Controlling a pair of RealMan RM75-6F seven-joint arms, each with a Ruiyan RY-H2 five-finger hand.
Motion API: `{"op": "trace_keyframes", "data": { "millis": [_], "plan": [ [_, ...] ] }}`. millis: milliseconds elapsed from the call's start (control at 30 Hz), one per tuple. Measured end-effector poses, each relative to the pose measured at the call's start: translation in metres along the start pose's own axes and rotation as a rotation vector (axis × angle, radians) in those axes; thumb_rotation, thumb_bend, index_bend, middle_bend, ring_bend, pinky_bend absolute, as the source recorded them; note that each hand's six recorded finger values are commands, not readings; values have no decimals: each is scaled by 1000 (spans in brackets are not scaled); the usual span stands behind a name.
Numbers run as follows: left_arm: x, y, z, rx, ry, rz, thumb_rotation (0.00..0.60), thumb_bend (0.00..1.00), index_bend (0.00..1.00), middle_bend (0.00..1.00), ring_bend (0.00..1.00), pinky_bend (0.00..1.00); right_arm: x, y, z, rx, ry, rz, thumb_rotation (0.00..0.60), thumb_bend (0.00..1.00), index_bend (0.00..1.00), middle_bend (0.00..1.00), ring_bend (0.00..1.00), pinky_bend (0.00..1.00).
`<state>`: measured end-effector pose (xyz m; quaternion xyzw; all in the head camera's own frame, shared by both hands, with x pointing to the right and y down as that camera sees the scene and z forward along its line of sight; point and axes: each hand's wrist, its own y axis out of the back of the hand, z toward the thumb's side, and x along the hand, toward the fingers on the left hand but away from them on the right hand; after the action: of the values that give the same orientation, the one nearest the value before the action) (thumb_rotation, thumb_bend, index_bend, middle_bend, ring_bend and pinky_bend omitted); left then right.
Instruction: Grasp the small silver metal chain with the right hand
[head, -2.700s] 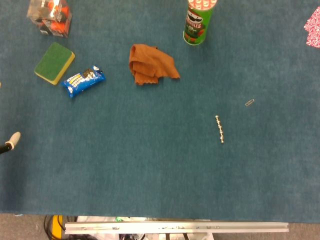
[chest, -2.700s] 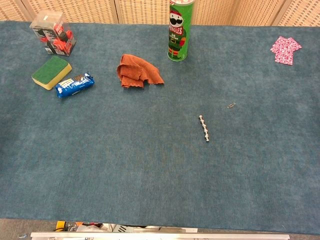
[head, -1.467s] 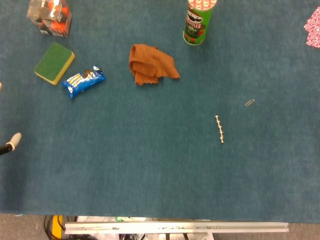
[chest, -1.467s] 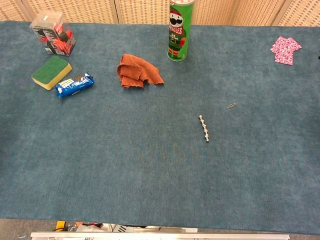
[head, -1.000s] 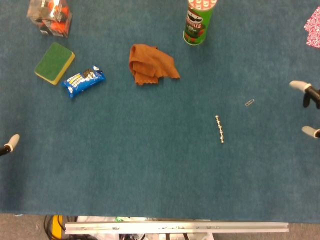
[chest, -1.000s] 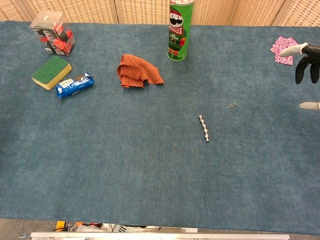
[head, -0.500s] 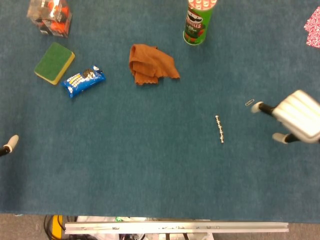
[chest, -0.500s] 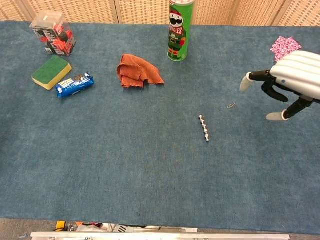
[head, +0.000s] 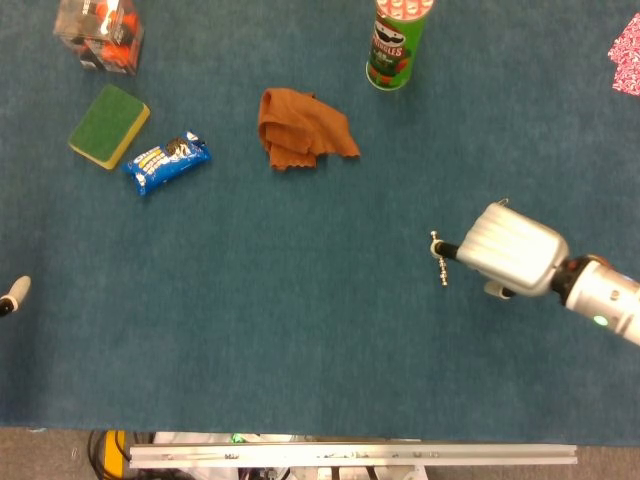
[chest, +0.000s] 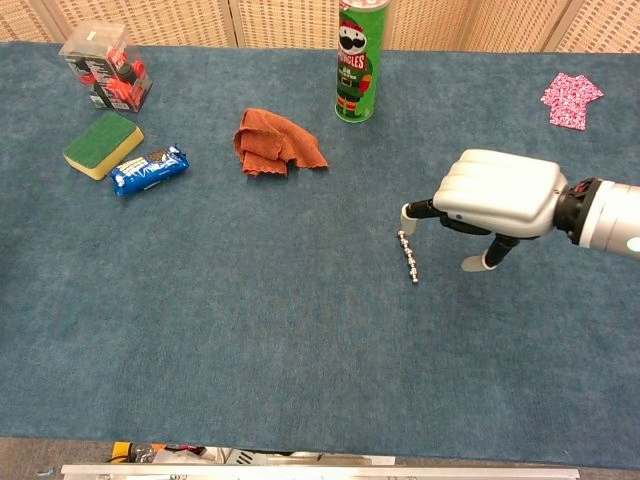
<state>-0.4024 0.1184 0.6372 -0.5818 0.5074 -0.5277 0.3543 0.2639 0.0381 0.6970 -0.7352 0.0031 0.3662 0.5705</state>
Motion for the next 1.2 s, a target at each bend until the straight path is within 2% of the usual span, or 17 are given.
{"op": "trace_keyframes", "data": {
  "millis": [200, 767, 1200],
  "plan": [
    [-1, -1, -1, -2, 3, -2, 600, 172, 0, 0, 0, 0, -14, -12, 2, 9, 9, 21, 600, 240, 403, 921, 975, 1000],
    [-1, -3, -2, -8, 5, -2, 600, 172, 0, 0, 0, 0, -29, -40, 4, 12, 10, 61, 600, 238, 442, 931, 984, 1000],
    [-2, -5, -6, -10, 16, -8, 600, 172, 0, 0, 0, 0, -39, -52, 8, 3, 15, 63, 600, 239, 464, 934, 986, 1000]
  ]
}}
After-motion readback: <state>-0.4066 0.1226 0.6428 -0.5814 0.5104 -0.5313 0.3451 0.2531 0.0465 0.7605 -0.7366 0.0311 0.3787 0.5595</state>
